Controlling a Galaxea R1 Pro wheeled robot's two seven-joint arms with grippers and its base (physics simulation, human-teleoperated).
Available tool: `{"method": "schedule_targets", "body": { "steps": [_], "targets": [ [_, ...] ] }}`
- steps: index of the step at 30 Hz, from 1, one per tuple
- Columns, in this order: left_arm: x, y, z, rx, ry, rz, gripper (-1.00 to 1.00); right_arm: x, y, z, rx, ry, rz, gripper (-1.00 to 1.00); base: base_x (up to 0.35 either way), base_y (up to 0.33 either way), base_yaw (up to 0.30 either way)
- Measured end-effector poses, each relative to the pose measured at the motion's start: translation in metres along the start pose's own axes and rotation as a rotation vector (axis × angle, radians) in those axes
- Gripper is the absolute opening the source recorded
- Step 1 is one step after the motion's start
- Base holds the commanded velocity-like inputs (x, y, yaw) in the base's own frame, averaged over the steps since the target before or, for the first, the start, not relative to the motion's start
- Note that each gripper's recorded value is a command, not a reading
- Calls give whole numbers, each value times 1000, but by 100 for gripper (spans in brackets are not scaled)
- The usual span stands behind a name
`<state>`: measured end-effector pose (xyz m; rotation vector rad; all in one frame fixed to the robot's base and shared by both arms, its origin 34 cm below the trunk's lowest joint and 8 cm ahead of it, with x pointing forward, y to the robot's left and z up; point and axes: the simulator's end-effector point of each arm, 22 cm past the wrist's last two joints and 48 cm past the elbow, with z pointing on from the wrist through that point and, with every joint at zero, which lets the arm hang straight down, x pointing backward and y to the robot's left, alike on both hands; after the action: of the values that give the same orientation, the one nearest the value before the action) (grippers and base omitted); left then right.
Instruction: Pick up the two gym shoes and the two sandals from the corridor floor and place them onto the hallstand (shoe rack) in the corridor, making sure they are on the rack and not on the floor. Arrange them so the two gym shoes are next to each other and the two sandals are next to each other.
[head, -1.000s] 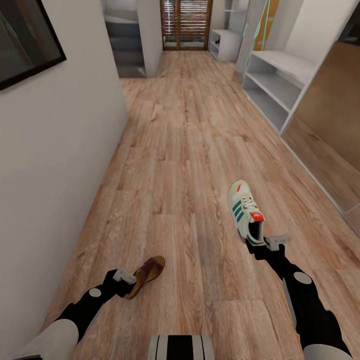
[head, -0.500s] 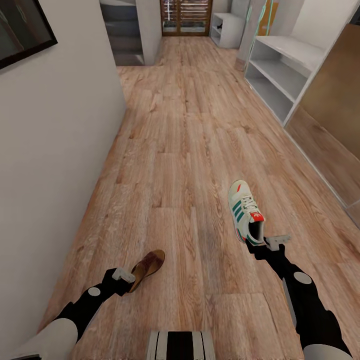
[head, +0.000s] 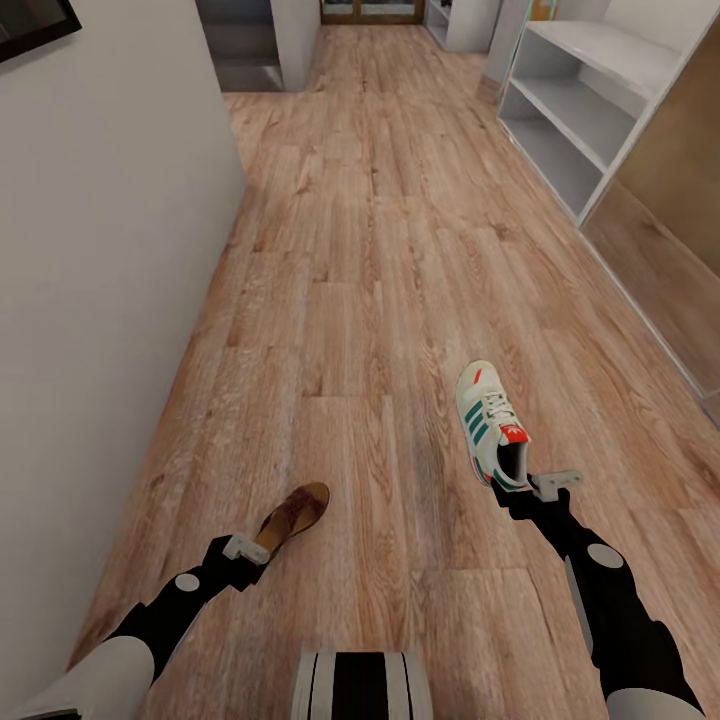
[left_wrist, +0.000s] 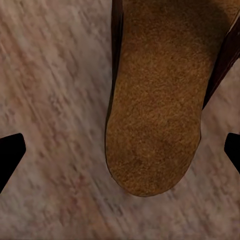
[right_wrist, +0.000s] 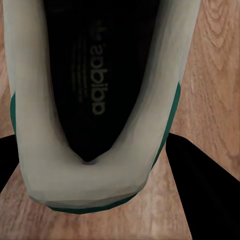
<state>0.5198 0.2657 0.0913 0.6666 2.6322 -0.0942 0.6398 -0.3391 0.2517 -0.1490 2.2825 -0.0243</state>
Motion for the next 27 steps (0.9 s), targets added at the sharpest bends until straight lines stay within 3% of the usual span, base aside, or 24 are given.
{"method": "schedule_targets", "body": {
  "steps": [8, 19, 27],
  "targets": [
    [6, -5, 3, 11, 16, 31, 100, 6, 0, 2, 0, 10, 0, -100, 0, 0, 0],
    [31, -16, 16, 35, 60, 28, 100, 38, 3, 11, -6, 64, 1, -100, 0, 0, 0],
    [31, -16, 17, 35, 60, 30, 100, 40, 4, 11, -6, 66, 2, -100, 0, 0, 0]
  ]
}}
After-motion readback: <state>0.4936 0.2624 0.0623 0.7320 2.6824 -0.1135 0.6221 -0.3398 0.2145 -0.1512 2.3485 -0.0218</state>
